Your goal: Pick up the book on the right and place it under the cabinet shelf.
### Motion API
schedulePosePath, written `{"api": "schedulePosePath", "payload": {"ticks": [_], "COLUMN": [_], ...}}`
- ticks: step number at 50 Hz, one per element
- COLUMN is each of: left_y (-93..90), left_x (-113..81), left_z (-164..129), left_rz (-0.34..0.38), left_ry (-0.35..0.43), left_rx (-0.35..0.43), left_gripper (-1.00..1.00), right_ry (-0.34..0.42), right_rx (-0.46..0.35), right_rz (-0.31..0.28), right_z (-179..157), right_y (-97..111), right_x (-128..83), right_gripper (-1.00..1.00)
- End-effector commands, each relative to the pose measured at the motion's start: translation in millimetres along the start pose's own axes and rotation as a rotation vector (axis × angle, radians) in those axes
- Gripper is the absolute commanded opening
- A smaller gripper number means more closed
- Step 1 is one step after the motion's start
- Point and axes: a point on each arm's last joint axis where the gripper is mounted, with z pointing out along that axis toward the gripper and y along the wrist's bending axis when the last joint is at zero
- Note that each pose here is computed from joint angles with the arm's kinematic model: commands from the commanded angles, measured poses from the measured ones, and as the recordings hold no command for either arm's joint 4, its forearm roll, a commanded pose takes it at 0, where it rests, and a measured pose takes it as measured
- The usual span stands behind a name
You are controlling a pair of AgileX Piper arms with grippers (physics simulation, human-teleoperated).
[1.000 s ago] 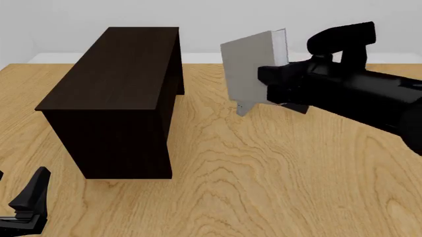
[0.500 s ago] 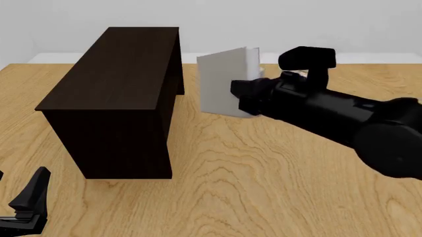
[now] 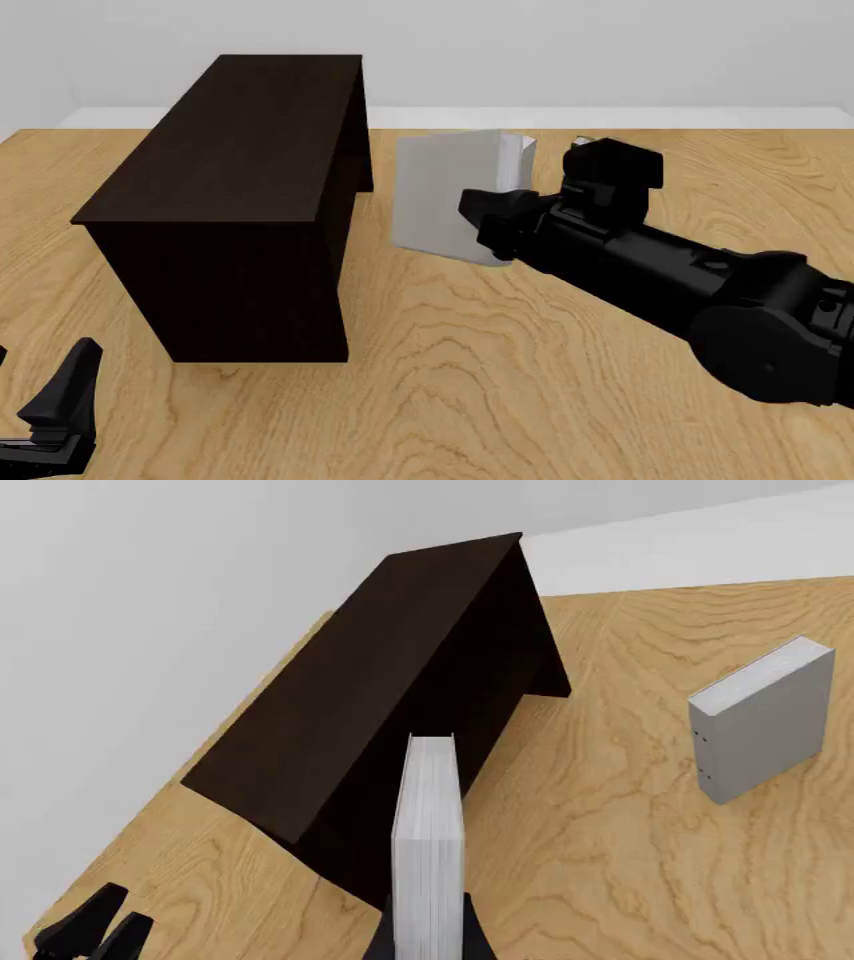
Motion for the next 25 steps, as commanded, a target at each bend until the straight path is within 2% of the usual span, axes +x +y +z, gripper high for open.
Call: {"api": "schedulePosePath", "payload": {"ticks": [1,8,25], "left_y": [0.0,0.0,0.0], "left_x": [0.0,0.0,0.0], "left_z": [0.0,0.0,0.0], "left_rz": [0.0,0.0,0.0], "left_ry": [0.0,0.0,0.0], "left_rx": [0.0,0.0,0.0], "left_gripper": [1.0,1.0,1.0], "right_ry": [-0.034,-0.037,-0.034], "right_rx": [-0.03,-0.044,-0.047], "right_rz": [0.082,0.132,0.204], "right_z": [-1.2,-1.1,11.8], "right_y": [-0.3,-1.7,-12.5], "right_x": [5.9,14.6,37.5], "right_gripper": [-1.0,-1.0,-1.0]}}
